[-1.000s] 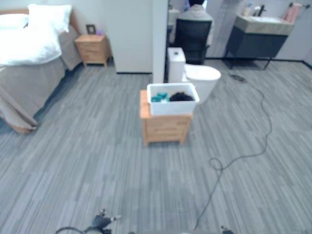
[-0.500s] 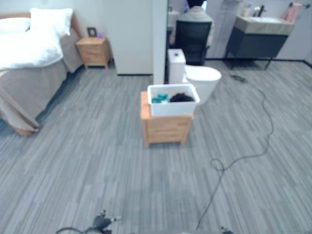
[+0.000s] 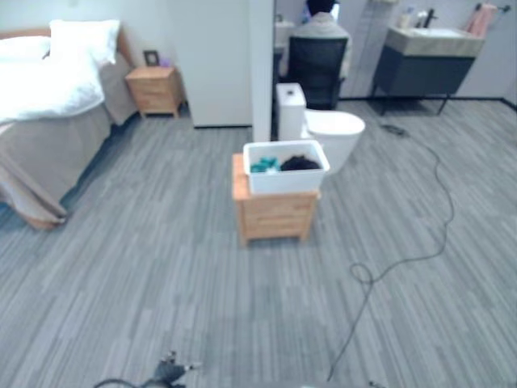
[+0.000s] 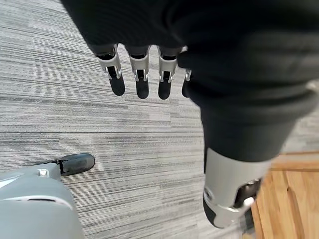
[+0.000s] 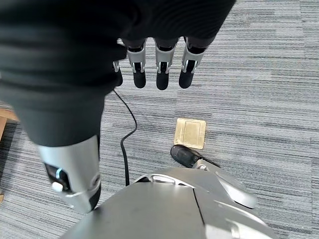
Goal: Grab the laundry basket,head to the washer,open it,put in the laundry and shut it.
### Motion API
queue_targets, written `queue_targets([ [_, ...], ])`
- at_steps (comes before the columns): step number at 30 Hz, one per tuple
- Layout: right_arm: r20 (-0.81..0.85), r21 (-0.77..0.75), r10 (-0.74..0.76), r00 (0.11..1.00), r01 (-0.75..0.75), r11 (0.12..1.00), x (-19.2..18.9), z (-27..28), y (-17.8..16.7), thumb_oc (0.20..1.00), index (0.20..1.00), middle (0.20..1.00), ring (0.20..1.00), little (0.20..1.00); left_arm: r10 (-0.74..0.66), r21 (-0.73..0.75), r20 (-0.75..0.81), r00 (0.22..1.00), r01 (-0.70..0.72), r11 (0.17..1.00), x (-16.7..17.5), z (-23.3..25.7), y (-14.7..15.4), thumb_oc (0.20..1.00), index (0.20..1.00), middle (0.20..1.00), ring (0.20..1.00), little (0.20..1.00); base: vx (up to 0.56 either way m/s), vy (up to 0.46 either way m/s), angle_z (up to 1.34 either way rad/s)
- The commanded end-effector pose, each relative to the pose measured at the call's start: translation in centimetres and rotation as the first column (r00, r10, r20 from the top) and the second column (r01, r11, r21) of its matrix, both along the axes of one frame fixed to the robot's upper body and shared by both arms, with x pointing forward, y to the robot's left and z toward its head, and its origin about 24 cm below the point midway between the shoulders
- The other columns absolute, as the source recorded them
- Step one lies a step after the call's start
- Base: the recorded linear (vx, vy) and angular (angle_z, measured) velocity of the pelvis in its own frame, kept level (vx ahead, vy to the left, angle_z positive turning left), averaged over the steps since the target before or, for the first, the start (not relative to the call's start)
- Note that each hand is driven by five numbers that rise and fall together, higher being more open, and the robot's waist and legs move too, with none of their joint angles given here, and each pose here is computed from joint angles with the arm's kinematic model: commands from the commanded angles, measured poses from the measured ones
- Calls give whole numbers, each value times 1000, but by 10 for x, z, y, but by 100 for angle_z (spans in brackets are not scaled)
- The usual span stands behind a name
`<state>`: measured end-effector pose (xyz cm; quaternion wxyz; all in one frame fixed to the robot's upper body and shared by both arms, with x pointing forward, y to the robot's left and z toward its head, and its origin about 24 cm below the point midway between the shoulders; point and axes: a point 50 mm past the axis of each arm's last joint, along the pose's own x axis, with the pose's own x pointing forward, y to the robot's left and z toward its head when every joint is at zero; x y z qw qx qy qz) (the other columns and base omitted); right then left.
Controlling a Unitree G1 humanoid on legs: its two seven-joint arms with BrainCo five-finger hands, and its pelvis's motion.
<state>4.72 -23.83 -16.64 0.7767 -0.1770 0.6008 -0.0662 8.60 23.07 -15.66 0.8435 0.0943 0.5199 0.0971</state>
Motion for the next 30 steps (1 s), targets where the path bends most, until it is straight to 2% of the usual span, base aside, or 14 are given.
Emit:
queue_targets([
  [1,-10,-40,-21,1000,20,999,6,2,-12,1000,1000,1000,1000,1000,-33,18,72,997,32,999,26,6,2,1000,1000,1000,1000,1000,13,-34,0],
  [10,-56,-27,2,998,-3,1000,3,1,-11,1000,1000,1000,1000,1000,-31,18,87,996,29,999,31,8,5,1000,1000,1000,1000,1000,16,-110,1],
  [12,-66,-23,50,997,-51,998,6,1,-9,1000,1000,1000,1000,1000,-45,18,111,993,43,999,39,12,6,1000,1000,1000,1000,1000,-84,-243,6],
  [16,-106,-43,253,962,-259,965,17,2,-10,1000,1000,1000,1000,1000,-93,15,180,979,91,996,57,20,1,1000,1000,1000,1000,1000,73,-232,112],
  [19,-71,-72,274,959,-279,958,37,7,-16,1000,1000,1000,1000,1000,-105,12,132,986,104,994,42,14,1,1000,1000,1000,1000,1000,314,-13,21],
  [23,-1,-86,282,960,-281,956,54,11,-12,1000,1000,1000,1000,1000,-43,24,41,998,42,999,18,5,9,1000,1000,1000,1000,1000,437,55,-15],
  [26,13,-62,281,959,-280,958,54,9,-4,1000,1000,1000,1000,1000,3,42,-26,1000,-2,999,1,2,20,1000,1000,1000,1000,1000,517,86,-50],
  [30,6,-44,247,969,-247,968,50,7,-3,1000,1000,1000,1000,1000,39,66,-25,999,-37,997,-1,5,31,1000,1000,1000,1000,1000,513,190,-80],
])
